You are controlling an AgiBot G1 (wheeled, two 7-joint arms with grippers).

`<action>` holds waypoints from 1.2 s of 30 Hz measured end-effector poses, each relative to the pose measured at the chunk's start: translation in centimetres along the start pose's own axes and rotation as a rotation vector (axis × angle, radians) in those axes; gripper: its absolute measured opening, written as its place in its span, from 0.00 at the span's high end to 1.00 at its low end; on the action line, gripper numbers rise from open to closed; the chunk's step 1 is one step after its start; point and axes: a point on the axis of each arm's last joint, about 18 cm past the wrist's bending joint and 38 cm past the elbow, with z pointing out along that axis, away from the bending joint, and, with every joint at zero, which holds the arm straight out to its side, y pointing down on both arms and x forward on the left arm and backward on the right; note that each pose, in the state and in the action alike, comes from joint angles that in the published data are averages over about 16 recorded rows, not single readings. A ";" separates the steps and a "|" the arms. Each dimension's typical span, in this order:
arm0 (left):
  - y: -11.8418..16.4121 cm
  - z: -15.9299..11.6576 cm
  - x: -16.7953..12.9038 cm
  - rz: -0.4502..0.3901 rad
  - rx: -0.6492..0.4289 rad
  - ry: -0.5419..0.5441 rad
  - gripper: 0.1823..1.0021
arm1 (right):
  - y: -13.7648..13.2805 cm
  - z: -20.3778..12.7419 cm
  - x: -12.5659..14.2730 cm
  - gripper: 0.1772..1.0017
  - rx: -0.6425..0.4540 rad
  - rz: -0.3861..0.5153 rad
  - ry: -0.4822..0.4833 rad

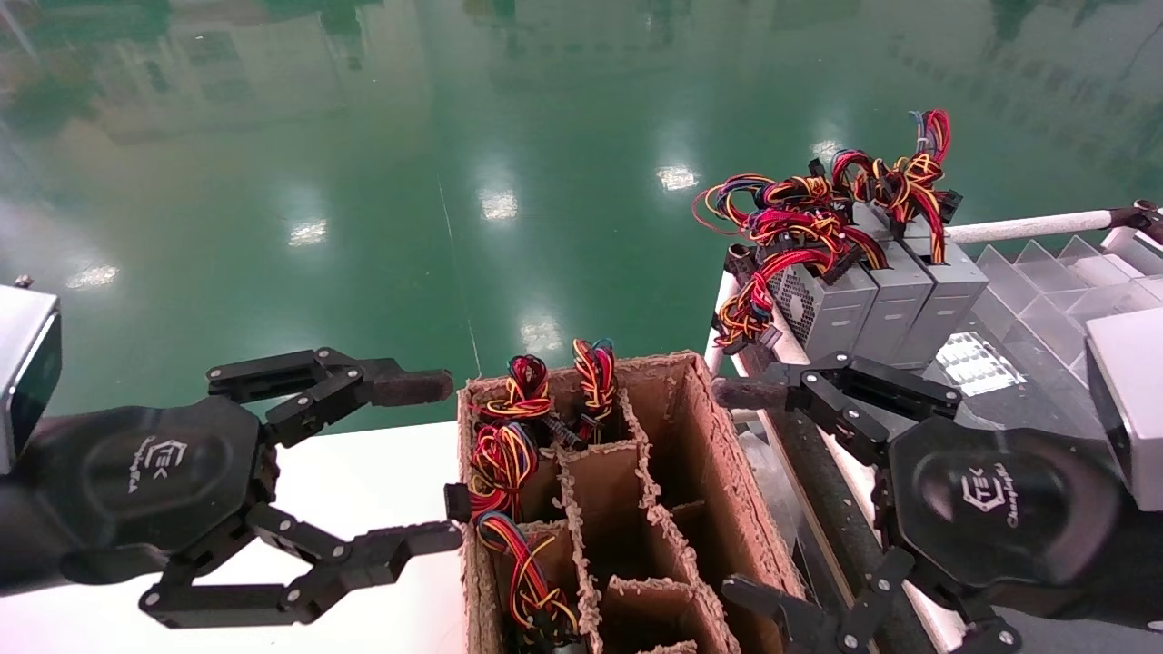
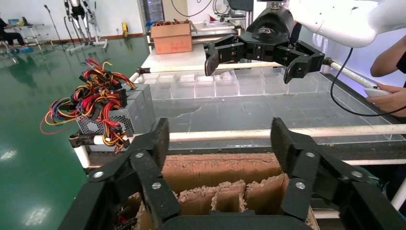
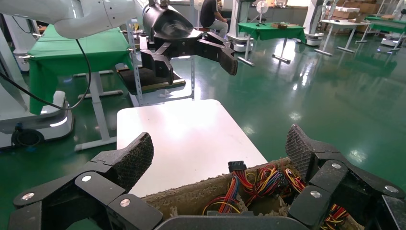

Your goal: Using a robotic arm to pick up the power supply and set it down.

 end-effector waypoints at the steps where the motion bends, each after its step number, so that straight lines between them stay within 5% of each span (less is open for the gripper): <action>1: 0.0 0.0 0.0 0.000 0.000 0.000 0.28 | 0.0 0.0 0.0 0.00 0.000 0.000 0.000; 10: 0.0 0.0 0.0 0.000 0.000 0.000 0.42 | 0.1 0.0 0.0 0.00 -0.003 0.003 0.002; 20: 0.0 0.0 0.0 0.000 0.000 0.000 0.72 | 0.8 -0.1 0.5 0.00 -0.017 0.033 0.021; 36: 0.0 0.0 0.0 0.000 0.000 0.000 0.96 | 5.9 3.6 3.3 0.00 -0.153 0.186 0.040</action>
